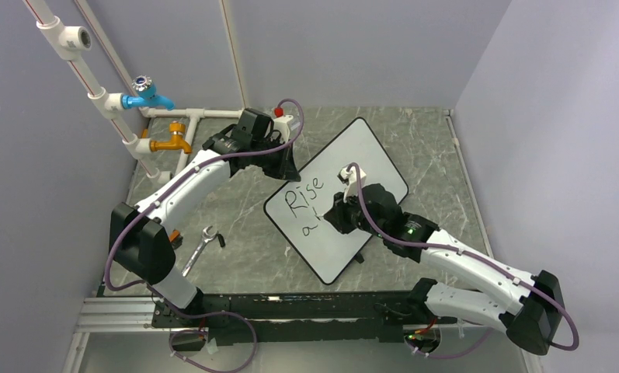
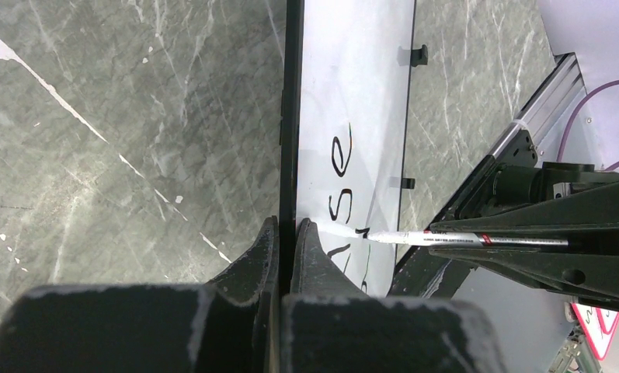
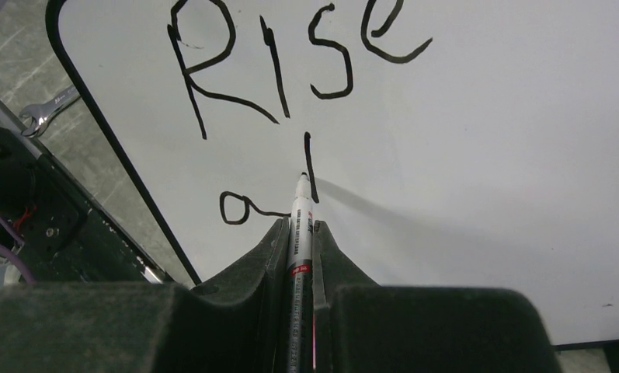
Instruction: Write a sentence on the whiteboard
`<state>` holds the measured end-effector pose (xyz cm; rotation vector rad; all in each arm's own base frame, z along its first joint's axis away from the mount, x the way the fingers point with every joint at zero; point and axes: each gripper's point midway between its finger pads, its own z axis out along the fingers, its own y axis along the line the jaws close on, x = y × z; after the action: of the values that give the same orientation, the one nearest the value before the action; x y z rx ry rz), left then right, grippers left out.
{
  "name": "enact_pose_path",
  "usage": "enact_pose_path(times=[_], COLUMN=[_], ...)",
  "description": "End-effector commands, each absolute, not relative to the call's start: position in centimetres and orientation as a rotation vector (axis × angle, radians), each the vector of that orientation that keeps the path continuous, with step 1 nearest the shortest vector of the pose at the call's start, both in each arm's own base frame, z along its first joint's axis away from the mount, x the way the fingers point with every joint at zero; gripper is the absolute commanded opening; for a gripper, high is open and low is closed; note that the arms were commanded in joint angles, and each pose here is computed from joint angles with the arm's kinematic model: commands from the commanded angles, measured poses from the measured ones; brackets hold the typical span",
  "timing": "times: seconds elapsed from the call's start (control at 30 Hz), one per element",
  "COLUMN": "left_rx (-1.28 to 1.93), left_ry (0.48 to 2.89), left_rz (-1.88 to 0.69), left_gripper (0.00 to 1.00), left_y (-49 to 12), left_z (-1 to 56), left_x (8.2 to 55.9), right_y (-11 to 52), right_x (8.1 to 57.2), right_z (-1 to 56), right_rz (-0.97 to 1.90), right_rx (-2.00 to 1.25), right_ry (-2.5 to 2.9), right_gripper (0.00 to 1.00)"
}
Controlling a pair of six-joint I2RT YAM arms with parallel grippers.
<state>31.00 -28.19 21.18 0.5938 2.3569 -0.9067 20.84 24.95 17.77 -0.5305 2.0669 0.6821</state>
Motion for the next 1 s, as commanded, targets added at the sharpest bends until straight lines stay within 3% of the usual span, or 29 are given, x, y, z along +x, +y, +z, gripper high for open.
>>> enact_pose_path(times=[0.0, 0.47, 0.97], left_rx=[0.589, 0.594, 0.599], left_ry=[2.275, 2.273, 2.271], left_rz=[-0.798, -0.799, -0.800], left_gripper=[0.00, 0.00, 0.00], left_y=[-27.5, -27.6, -27.7], left_z=[22.8, 22.8, 22.9], left_x=[32.3, 32.1, 32.1], right_y=[25.6, 23.6, 23.2], right_x=[22.0, 22.7, 20.4], right_z=[19.5, 18.5, 16.7], right_rz=[0.668, 0.553, 0.641], right_rx=[-0.527, -0.433, -0.449], right_ry=[2.017, 2.063, 2.109], right_gripper=[0.00, 0.00, 0.00])
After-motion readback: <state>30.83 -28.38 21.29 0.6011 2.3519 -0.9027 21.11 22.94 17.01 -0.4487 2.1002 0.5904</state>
